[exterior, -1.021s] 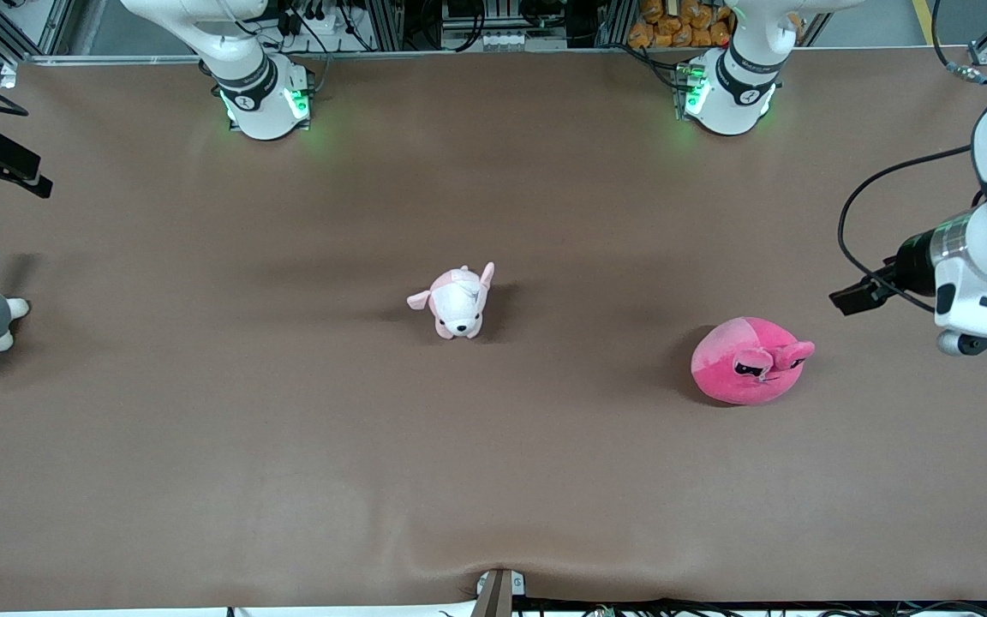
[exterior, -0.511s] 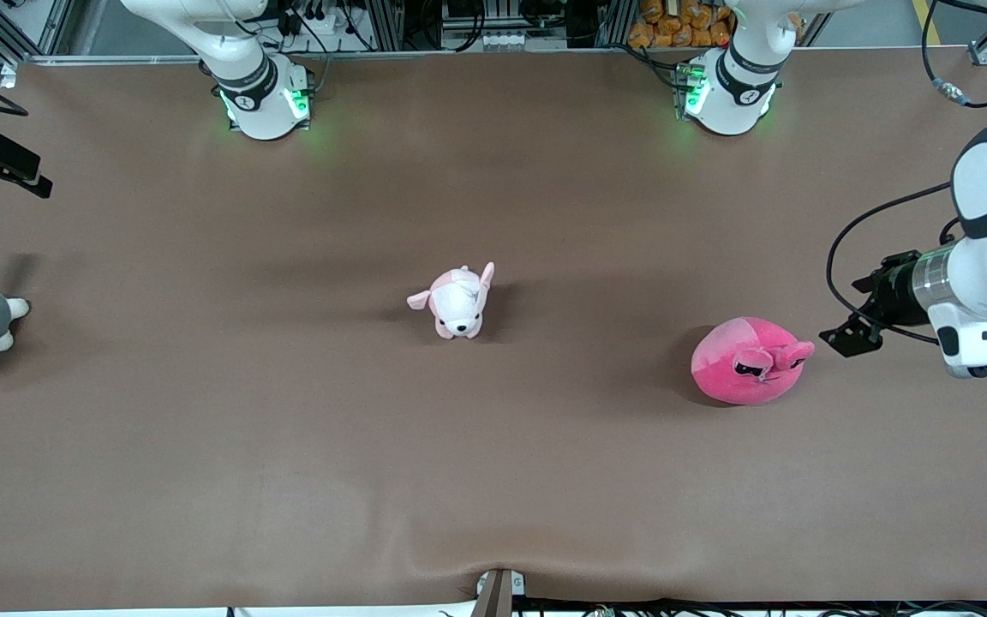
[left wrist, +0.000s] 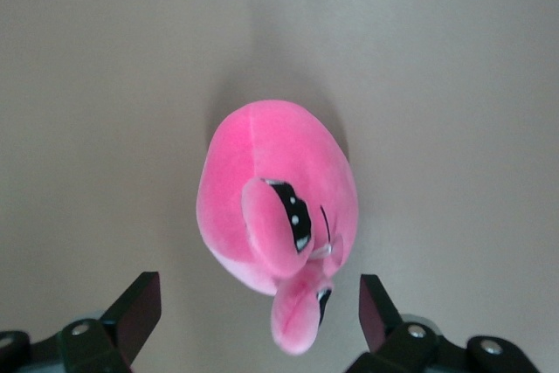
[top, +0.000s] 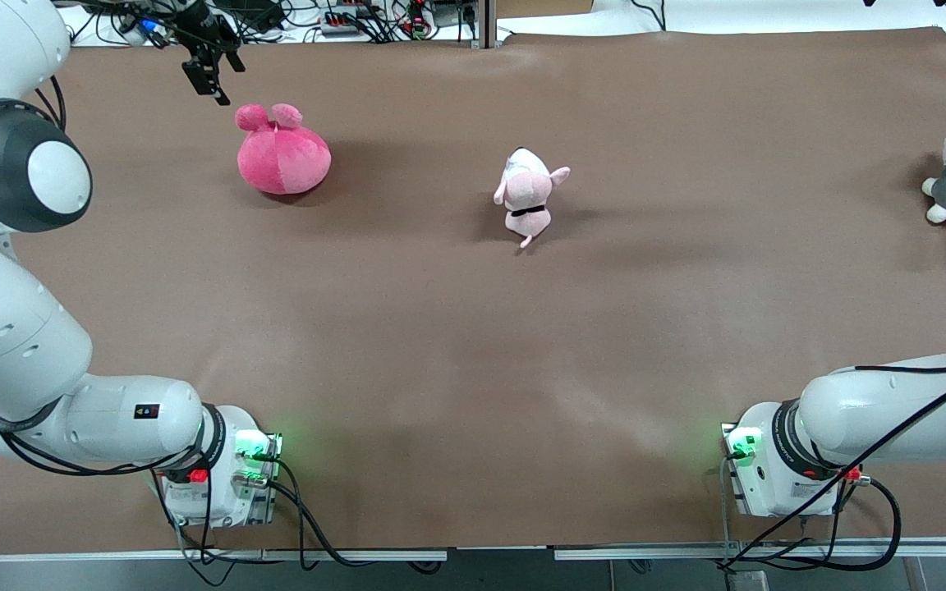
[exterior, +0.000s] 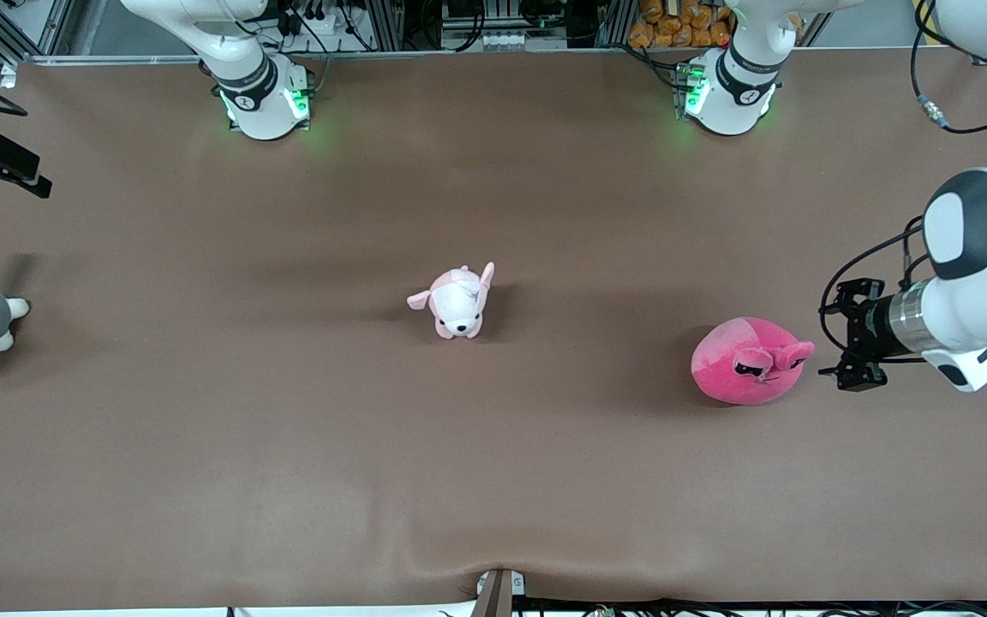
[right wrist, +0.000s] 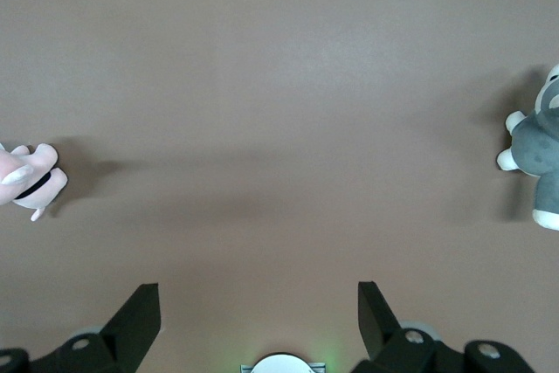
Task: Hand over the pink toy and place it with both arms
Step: 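Move the left gripper down toward the pink plush toy, then close the left gripper on the pink plush toy's ear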
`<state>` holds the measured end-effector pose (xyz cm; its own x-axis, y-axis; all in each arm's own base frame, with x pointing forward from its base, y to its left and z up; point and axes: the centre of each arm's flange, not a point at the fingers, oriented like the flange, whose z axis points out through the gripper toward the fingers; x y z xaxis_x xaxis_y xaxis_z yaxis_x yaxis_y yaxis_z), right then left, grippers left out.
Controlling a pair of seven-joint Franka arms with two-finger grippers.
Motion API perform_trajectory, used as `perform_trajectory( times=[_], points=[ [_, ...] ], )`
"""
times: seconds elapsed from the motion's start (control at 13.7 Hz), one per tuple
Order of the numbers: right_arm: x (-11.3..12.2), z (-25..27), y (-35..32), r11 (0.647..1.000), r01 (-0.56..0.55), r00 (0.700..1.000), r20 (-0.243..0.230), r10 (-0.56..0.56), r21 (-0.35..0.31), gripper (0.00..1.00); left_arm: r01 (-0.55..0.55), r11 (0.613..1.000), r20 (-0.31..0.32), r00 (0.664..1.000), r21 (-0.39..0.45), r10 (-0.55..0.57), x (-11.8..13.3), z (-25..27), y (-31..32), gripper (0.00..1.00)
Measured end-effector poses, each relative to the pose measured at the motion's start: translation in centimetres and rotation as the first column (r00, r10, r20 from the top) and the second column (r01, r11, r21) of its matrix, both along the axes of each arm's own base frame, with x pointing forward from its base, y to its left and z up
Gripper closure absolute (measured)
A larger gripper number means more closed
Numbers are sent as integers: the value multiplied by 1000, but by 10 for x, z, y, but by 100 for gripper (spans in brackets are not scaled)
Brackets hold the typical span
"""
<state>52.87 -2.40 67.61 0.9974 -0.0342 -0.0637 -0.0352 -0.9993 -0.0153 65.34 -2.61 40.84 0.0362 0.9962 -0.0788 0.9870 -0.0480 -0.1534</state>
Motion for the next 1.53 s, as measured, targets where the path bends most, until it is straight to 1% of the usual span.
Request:
perform_trajectory(
  times=[0.22, 0.51, 0.58, 0.73, 0.8, 1.02, 1.17, 1.31, 1.46, 1.53],
  points=[
    [0, 0, 0, 1000, 0, 1000, 0, 0, 0, 0, -32, 999, -27, 999, 6, 32, -5, -23, 0, 0],
    [4, -6, -1, 1000, 2, 1000, -11, -2, -2, 0, -40, 999, -27, 999, 8, 40, -9, -39, 0, 0],
    [6, -9, -1, 1000, 2, 1000, -16, -2, -2, 0, -59, 998, -22, 998, 11, 59, -9, -42, 0, 0],
    [14, -16, -1, 1000, 2, 1000, -7, -2, -2, 0, -110, 994, -7, 994, 18, 110, -9, -48, -1, 0],
    [21, -24, -2, 1000, 2, 1000, -10, -2, -2, 0, -126, 992, -4, 992, 21, 126, -9, -51, -1, 0],
    [37, -49, -3, 1000, 3, 999, -38, -3, -3, 0, -158, 987, -1, 987, 26, 158, -11, -58, -2, 0],
    [41, -57, -4, 1000, 4, 999, -51, -4, -10, 0, -218, 975, 15, 976, 31, 218, -11, -62, -3, 0],
    [45, -65, -6, 1000, 5, 998, -65, -6, -22, 0, -285, 958, 31, 958, 36, 284, -9, -63, -4, 19],
    [51, -74, -8, 1000, 6, 997, -73, -8, -25, 0, -307, 951, 35, 951, 37, 306, -9, -63, -5, 41],
    [54, -77, -10, 1000, 8, 997, -72, -10, -29, 0, -312, 949, 35, 950, 38, 310, -9, -63, -5, 49]
  ],
)
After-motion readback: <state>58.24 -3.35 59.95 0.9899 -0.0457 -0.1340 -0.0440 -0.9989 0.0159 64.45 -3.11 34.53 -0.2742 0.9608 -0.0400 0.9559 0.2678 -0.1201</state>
